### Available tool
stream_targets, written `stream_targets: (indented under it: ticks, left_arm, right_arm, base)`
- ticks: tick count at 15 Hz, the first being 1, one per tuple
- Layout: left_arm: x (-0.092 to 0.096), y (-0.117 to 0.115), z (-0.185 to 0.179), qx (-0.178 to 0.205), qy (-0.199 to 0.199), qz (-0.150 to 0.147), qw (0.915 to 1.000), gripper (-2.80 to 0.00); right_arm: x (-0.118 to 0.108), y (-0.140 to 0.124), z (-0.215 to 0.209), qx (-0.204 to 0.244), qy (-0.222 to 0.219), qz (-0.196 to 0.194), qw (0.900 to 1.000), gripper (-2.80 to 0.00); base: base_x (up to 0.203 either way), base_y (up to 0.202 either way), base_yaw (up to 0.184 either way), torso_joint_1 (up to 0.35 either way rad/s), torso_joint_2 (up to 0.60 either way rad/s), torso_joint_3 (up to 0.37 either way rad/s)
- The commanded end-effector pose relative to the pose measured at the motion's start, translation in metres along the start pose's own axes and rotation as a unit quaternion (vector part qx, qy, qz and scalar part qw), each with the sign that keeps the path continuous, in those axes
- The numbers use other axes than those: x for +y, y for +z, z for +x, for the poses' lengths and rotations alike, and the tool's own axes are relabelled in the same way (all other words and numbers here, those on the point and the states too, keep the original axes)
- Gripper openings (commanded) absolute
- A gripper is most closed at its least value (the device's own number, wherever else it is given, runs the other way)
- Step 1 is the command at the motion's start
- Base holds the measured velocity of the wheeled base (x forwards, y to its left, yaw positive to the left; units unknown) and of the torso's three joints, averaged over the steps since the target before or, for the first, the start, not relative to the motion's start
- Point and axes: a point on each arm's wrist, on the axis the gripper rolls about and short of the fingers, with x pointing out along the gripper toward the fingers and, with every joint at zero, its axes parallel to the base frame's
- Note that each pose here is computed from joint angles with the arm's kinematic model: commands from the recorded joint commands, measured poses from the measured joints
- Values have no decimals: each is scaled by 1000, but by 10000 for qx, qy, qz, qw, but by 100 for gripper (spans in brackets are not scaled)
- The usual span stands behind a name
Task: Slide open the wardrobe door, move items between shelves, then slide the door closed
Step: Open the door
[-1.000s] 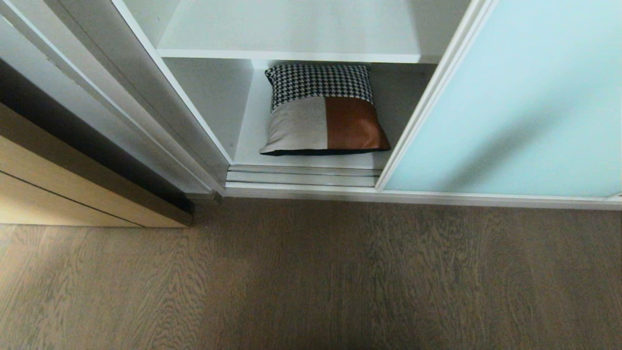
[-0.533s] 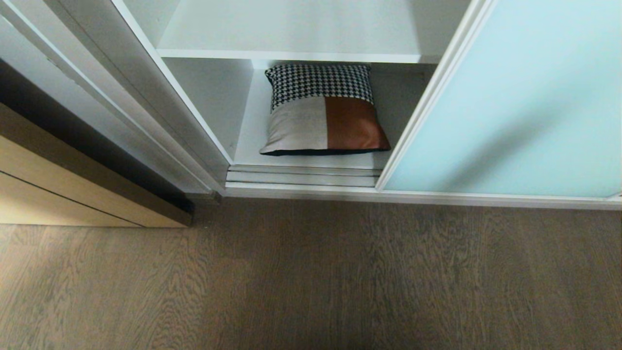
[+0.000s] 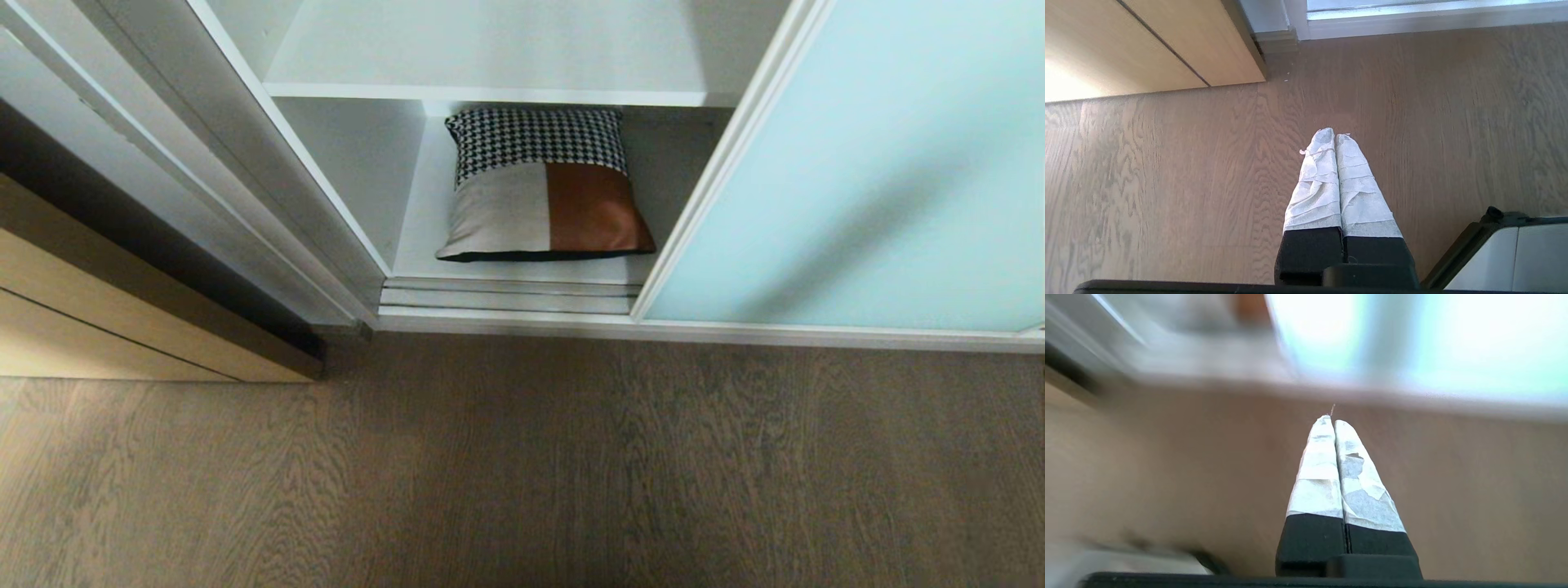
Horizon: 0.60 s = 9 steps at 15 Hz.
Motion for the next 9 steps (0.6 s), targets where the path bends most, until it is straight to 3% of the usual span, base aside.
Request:
stream_targets:
  ticks: [1, 2, 4, 6, 9]
  left_arm:
    - [0, 0, 0, 9, -4, 4, 10000, -280]
    - [0, 0, 0, 14, -5, 4, 10000, -280]
    - [0, 0, 0, 17, -4, 4, 10000, -280]
    - [0, 0, 0, 23, -7, 4, 10000, -280]
    - [0, 0, 0, 14, -6, 4, 10000, -280]
  right_arm:
    - [11, 63, -16, -641, 819, 190, 9944, -280]
    - [17, 88, -21, -700, 1337, 395, 9878, -280]
    - [21, 126, -2, -360, 1938, 1064, 9746, -280]
    - [20, 151, 32, -81, 2248, 1590, 9613, -280]
    - [13, 170, 101, 51, 2550, 1932, 9474, -280]
  base:
    - [0, 0, 0, 0, 0, 0]
    - [0, 0, 0, 0, 0, 0]
    - [0, 0, 0, 0, 0, 0]
    - [0, 0, 0, 0, 0, 0]
    - [0, 0, 0, 0, 0, 0]
